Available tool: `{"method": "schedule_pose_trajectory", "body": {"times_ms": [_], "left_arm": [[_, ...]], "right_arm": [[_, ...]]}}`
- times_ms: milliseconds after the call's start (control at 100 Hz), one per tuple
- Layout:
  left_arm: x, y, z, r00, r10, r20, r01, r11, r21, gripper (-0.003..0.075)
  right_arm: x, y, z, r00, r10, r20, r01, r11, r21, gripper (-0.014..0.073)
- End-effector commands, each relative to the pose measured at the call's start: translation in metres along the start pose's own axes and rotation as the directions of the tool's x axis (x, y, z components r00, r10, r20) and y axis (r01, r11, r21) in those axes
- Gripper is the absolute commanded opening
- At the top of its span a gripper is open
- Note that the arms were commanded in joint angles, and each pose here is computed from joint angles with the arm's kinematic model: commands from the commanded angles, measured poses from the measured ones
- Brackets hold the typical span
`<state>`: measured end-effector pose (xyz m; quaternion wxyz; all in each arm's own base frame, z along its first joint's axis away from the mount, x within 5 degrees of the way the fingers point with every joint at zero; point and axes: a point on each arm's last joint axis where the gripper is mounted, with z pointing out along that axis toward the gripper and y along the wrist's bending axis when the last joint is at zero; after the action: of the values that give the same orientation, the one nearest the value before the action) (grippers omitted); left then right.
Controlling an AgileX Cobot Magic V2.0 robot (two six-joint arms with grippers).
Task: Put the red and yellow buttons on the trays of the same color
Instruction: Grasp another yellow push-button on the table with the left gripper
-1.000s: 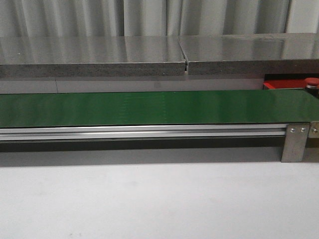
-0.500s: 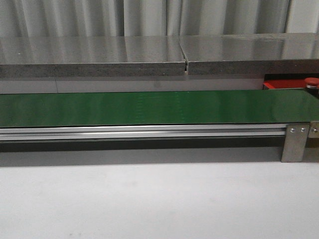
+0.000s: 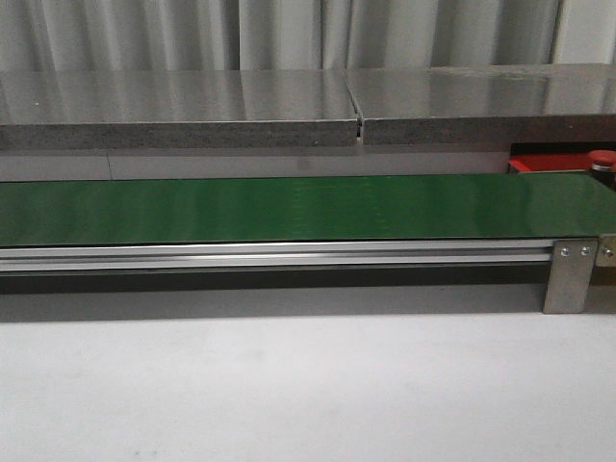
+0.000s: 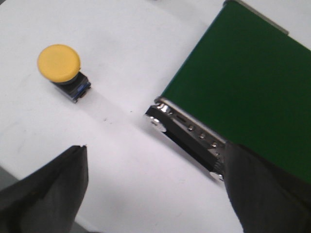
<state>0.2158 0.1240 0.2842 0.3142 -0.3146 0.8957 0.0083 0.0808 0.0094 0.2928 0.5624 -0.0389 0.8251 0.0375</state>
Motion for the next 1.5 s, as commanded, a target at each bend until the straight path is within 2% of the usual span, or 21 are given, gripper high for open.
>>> {"method": "schedule_pose_trajectory", "body": {"times_ms": [0,210,350,450,910,1030,1260,1360,1490], "left_arm": [[-0.016,0.006,-0.007,0.998,-0.063,0.025,0.063,0.998,-0.006,0.0596],[-0.038,0.039,0.018,0.974,-0.175,-0.142,0.165,0.983,-0.079,0.0577],[-0.052,0.051,0.041,0.95,-0.191,-0.248,0.164,0.979,-0.122,0.0577],[-0.061,0.058,0.058,0.943,-0.203,-0.262,0.165,0.973,-0.158,0.0576],[-0.099,0.071,0.122,0.925,-0.223,-0.308,0.183,0.971,-0.155,0.0569],[-0.105,0.072,0.127,0.92,-0.223,-0.323,0.181,0.971,-0.154,0.0504],[-0.106,0.072,0.128,0.92,-0.223,-0.321,0.182,0.971,-0.153,0.0283],[-0.106,0.072,0.128,0.921,-0.221,-0.322,0.18,0.972,-0.153,0.0225],[-0.109,0.069,0.122,0.93,-0.207,-0.303,0.17,0.975,-0.144,0.0189]], "right_arm": [[-0.014,-0.001,-0.003,0.996,-0.015,0.091,0.015,1.0,0.01,-0.0122],[-0.014,-0.001,-0.003,0.996,-0.015,0.091,0.015,1.0,0.01,-0.0122],[-0.014,-0.001,-0.003,0.996,-0.015,0.091,0.015,1.0,0.01,-0.0122],[-0.014,-0.001,-0.003,0.996,-0.015,0.091,0.015,1.0,0.01,-0.0122],[-0.014,-0.001,-0.003,0.996,-0.015,0.091,0.015,1.0,0.01,-0.0122],[-0.014,-0.001,-0.003,0.996,-0.015,0.091,0.015,1.0,0.01,-0.0122],[-0.014,-0.001,-0.003,0.996,-0.015,0.091,0.015,1.0,0.01,-0.0122],[-0.014,-0.001,-0.003,0.996,-0.015,0.091,0.015,1.0,0.01,-0.0122],[-0.014,-0.001,-0.003,0.996,-0.015,0.091,0.015,1.0,0.01,-0.0122]]}}
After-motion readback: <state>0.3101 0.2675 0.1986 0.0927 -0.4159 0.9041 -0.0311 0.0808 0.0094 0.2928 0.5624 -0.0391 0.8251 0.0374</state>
